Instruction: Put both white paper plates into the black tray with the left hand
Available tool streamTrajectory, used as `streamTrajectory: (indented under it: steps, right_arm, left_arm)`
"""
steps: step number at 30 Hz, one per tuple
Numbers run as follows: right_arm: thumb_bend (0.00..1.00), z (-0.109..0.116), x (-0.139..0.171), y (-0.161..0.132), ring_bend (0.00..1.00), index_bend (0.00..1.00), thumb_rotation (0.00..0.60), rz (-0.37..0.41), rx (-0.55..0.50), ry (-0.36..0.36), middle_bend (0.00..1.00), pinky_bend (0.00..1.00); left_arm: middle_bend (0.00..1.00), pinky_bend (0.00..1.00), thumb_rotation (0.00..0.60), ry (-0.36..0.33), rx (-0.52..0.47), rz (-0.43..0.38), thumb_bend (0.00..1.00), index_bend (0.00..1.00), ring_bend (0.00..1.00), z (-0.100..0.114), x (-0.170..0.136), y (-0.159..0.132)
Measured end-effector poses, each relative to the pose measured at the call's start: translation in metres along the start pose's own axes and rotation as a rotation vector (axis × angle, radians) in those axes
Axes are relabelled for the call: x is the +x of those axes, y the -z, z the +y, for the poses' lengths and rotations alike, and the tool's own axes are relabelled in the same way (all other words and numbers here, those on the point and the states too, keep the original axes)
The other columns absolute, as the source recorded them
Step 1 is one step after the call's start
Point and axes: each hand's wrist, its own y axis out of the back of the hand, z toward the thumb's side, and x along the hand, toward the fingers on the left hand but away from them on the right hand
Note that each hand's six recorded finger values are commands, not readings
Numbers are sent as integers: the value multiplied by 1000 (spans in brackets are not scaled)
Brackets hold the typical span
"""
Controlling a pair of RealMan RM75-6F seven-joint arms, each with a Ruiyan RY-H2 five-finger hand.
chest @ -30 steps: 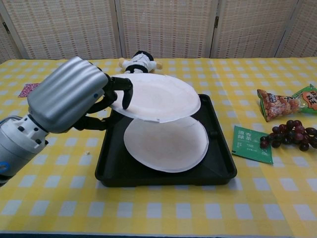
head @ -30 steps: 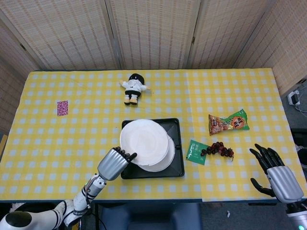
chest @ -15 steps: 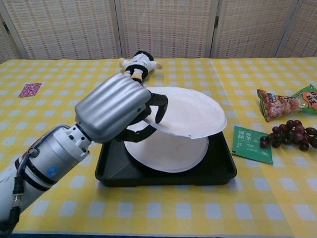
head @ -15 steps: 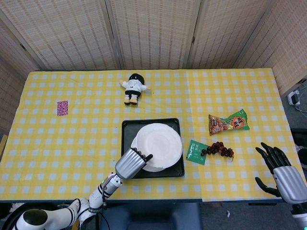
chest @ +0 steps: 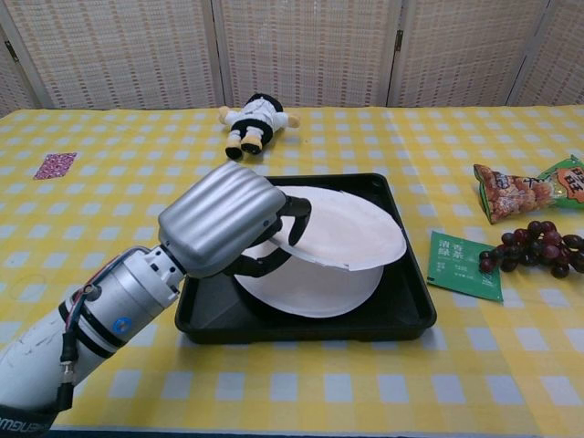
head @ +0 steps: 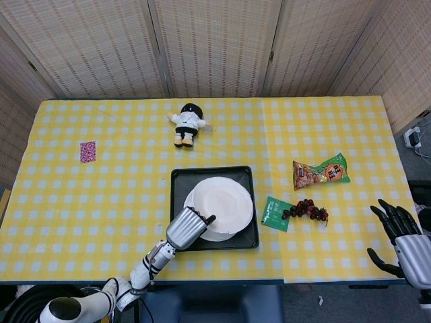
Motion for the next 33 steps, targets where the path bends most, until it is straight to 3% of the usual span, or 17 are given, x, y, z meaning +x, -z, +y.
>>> streamTrajectory:
  steps: [6,9,13,18,26,33]
  right_arm:
    - [365,-1,0,-1,0,0,600,4,1,-3,0,0]
    - [365,0,1,-1,0,0,600,2,0,2,0,0]
    - [365,0,1,-1,0,0,600,3,0,2,0,0]
    - [365,1,1,0,0,0,600,2,-1,5,0,0]
    - [365,0,2,-2,0,0,600,10,0,5,0,0]
    - [365,-4,1,-6,0,0,600,26,6,-9,0,0]
  left_arm:
    - [1000,1000,600,23,-6,4,551,623,1000,-8,-5,-2]
    - [1000,1000,600,29,-9,7,541,552,1000,-10,-7,-2]
    - [1000,1000,600,32,-16,16,412,379,1000,-10,-8,-1]
    - [1000,1000,600,34,-27,28,242,261,1000,-8,-9,-2]
    - [1000,1000,600,55,-35,34,189,237,1000,1,-17,-8]
    - [1000,1000,600,49,-24,44,189,238,1000,27,-29,-4]
